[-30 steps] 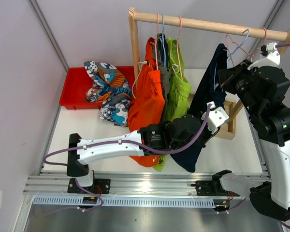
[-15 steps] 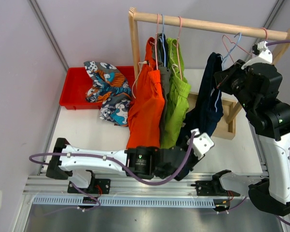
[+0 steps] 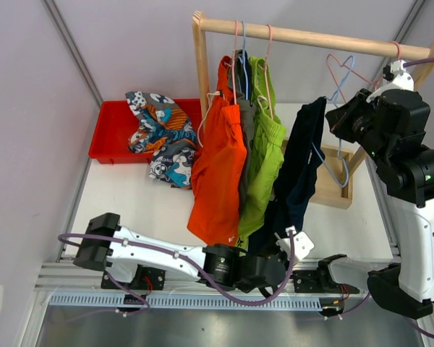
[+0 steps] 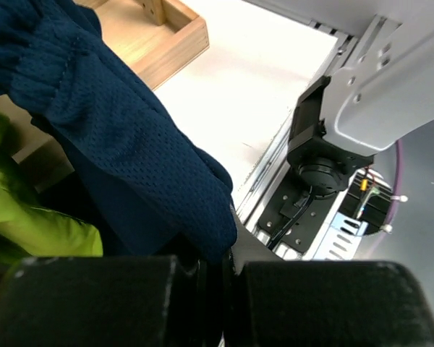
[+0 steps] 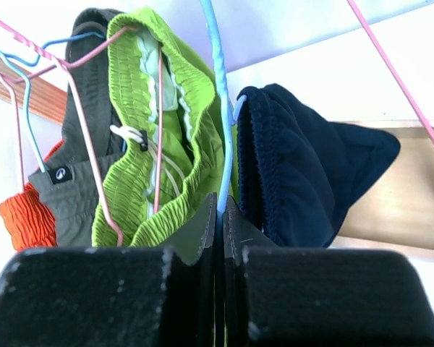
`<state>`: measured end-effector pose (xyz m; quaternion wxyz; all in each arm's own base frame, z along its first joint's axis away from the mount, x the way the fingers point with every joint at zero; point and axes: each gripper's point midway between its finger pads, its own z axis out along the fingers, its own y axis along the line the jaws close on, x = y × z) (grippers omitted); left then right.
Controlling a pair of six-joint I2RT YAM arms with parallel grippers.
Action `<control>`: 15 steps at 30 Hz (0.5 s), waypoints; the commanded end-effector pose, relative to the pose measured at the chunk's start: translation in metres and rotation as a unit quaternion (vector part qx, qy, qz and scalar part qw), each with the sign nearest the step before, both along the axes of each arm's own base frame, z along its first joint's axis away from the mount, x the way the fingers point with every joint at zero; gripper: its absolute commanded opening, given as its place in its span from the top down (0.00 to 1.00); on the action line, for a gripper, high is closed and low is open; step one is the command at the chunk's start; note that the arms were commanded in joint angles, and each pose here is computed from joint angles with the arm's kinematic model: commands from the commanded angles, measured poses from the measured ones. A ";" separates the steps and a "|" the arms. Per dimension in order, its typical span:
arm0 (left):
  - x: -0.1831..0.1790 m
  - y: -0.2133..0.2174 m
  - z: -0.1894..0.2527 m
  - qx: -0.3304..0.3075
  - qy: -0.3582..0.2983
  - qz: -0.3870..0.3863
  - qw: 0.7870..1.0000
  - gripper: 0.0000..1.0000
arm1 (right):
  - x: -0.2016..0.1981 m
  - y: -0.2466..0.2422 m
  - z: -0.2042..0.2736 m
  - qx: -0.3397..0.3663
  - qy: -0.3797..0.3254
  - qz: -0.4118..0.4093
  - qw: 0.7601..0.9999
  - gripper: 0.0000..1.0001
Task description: Remove the shorts from the hanger
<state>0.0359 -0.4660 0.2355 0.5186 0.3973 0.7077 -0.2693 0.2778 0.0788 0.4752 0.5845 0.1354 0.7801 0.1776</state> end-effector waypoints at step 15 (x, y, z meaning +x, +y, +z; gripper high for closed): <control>0.165 -0.042 0.109 -0.047 -0.010 0.132 0.990 1.00 | -0.113 -0.029 0.002 0.037 -0.021 0.013 0.999 1.00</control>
